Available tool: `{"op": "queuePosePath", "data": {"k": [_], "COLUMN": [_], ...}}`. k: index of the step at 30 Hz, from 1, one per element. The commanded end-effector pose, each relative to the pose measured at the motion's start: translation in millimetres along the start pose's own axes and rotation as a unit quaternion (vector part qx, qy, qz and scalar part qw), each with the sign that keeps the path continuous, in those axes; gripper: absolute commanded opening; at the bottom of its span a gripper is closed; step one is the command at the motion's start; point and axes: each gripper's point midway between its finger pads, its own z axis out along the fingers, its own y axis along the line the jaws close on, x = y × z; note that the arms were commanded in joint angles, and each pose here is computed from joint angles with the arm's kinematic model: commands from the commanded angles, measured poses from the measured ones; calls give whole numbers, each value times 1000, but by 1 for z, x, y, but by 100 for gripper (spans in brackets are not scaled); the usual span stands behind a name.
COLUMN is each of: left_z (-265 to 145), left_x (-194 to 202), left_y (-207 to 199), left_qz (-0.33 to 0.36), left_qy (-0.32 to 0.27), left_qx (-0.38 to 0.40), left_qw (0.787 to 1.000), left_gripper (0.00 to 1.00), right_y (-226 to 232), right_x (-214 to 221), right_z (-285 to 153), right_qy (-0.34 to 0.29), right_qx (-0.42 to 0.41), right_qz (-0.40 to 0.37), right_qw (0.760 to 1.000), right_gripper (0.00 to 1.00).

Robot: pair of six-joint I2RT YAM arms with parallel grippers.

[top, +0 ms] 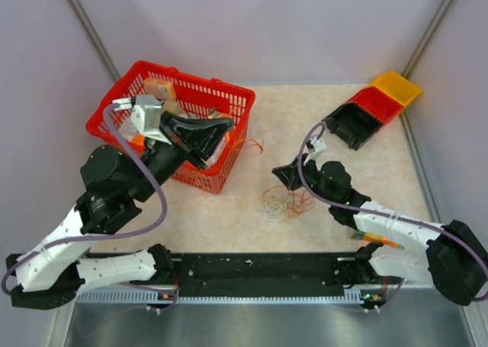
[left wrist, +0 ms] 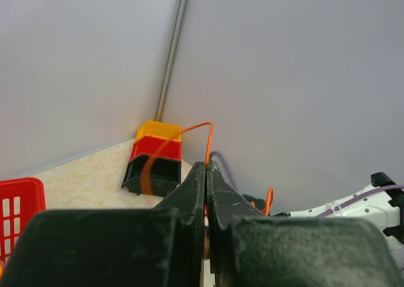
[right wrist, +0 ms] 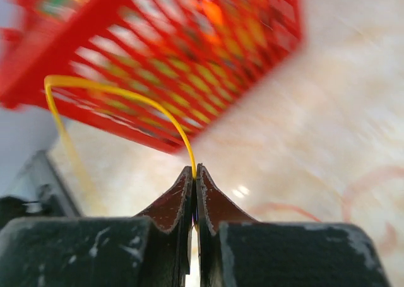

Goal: Untangle the cables

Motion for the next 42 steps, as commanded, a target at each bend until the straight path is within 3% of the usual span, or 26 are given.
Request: {"op": "queuePosePath", "data": {"k": [1, 3, 8, 12, 14, 22, 28, 33, 37, 42], "left_z": [-16, -14, -13, -12, -10, -12, -22, -31, -34, -30], "left_x": [-43, -34, -21, -7, 9, 94, 127, 135, 141, 145], "left_y": [-11, -9, -3, 0, 4, 15, 8, 6, -7, -15], "left_qz": [1, -3, -15, -26, -31, -39, -29, -33, -51, -62], "left_qy": [-64, -58, -56, -43, -24, 73, 105, 116, 117, 129], "left_qx": [27, 25, 14, 8, 2, -1, 40, 52, 89, 106], "left_qw": [998, 998, 998, 999, 999, 997, 993, 991, 988, 984], "left_gripper": [0, 0, 0, 0, 0, 0, 0, 0, 0, 0], "right_y": [-110, -127, -111, -80, -59, 23, 85, 97, 135, 152], "right_x": [67, 86, 94, 71, 54, -28, -66, -74, -64, -51], "right_z": [-50, -65, -69, -69, -71, -94, -99, -108, -112, -112], "right_qy": [103, 150, 210, 217, 211, 112, 96, 76, 86, 78], "right_qx": [258, 299, 268, 216, 185, 59, -55, -83, -220, -298], "right_qz": [9, 3, 0, -11, -5, -16, -2, -21, -23, -47], "right_qw": [961, 942, 940, 952, 960, 992, 994, 993, 971, 950], "right_gripper": [0, 0, 3, 51, 66, 96, 98, 99, 99, 99]}}
